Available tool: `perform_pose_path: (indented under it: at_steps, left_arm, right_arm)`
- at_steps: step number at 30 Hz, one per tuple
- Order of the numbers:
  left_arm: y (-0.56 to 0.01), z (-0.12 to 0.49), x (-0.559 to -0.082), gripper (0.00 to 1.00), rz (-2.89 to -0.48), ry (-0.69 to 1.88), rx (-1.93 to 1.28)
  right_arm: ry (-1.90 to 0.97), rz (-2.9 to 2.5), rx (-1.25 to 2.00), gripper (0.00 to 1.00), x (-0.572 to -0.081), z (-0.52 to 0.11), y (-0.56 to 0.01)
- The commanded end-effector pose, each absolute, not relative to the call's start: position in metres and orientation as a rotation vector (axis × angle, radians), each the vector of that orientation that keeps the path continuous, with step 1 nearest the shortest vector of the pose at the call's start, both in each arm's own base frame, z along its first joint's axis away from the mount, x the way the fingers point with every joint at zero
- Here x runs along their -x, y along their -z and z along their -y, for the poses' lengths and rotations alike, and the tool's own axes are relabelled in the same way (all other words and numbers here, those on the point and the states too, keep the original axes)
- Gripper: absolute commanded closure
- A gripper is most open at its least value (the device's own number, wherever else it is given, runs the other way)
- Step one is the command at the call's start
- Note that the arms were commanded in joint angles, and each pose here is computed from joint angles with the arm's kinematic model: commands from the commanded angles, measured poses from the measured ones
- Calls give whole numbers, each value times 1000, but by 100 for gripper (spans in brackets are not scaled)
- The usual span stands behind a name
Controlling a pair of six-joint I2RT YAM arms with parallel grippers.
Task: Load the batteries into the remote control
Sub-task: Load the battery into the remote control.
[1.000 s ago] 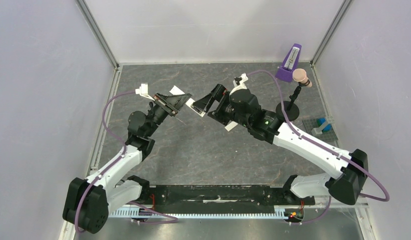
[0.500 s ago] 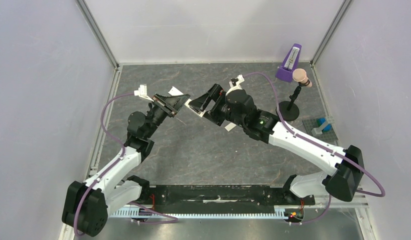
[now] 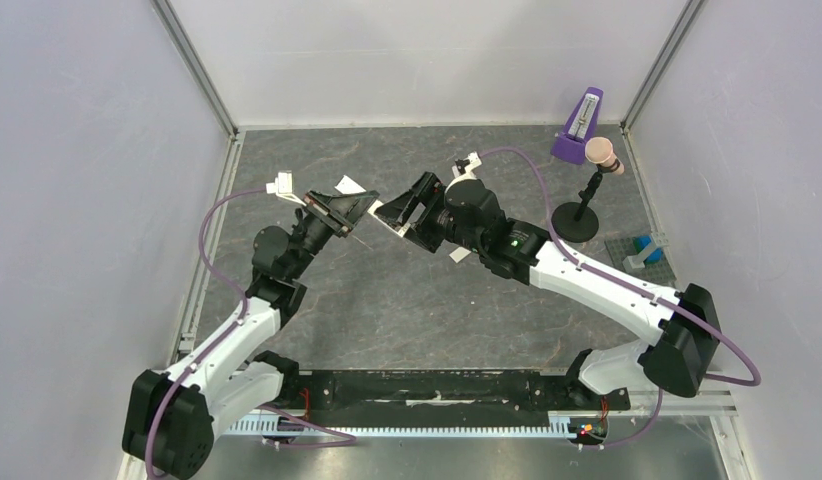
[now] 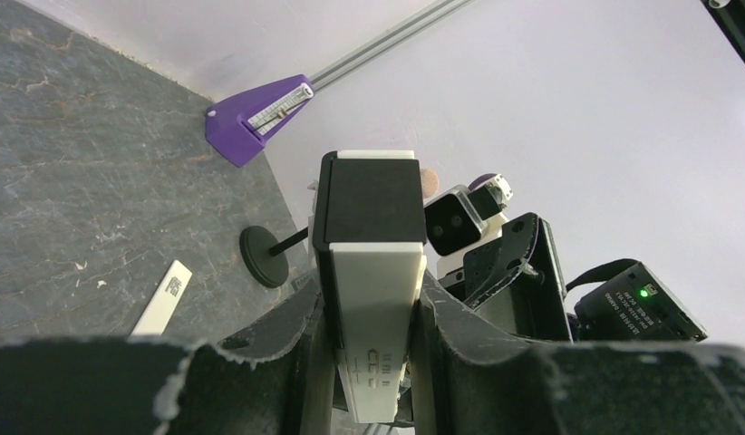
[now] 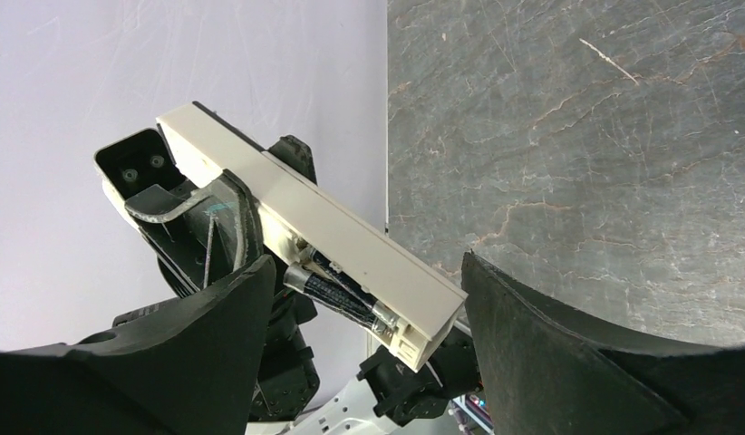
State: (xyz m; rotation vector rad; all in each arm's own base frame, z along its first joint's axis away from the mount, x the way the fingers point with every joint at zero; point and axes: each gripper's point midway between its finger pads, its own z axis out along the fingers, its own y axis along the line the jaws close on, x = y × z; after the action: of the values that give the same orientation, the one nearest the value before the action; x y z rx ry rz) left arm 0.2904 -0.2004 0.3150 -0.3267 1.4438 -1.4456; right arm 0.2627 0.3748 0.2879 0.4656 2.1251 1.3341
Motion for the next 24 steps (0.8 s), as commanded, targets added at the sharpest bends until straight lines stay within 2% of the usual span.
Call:
perform_pose_path:
  at_steps: [1,13,21,24]
  left_arm:
    - [-324,196,-290,98,-1424,1406,305]
    - [-328,193,-292,98,-1481,1386,366]
    - [-331,195,-294,98,-1500,1430,424]
    - [-336,197,-296,98,-1509,1468,470]
  right_arm:
    - [-1386,-2087,-464,25,-262,-379,-302]
    - [-1411,-2071,-463,41,-262,-381,-299]
    - [-1420,-2083,-457,42,-260,-383,-296]
    - [-1424,-2085,-456,39,-260,-383,-295]
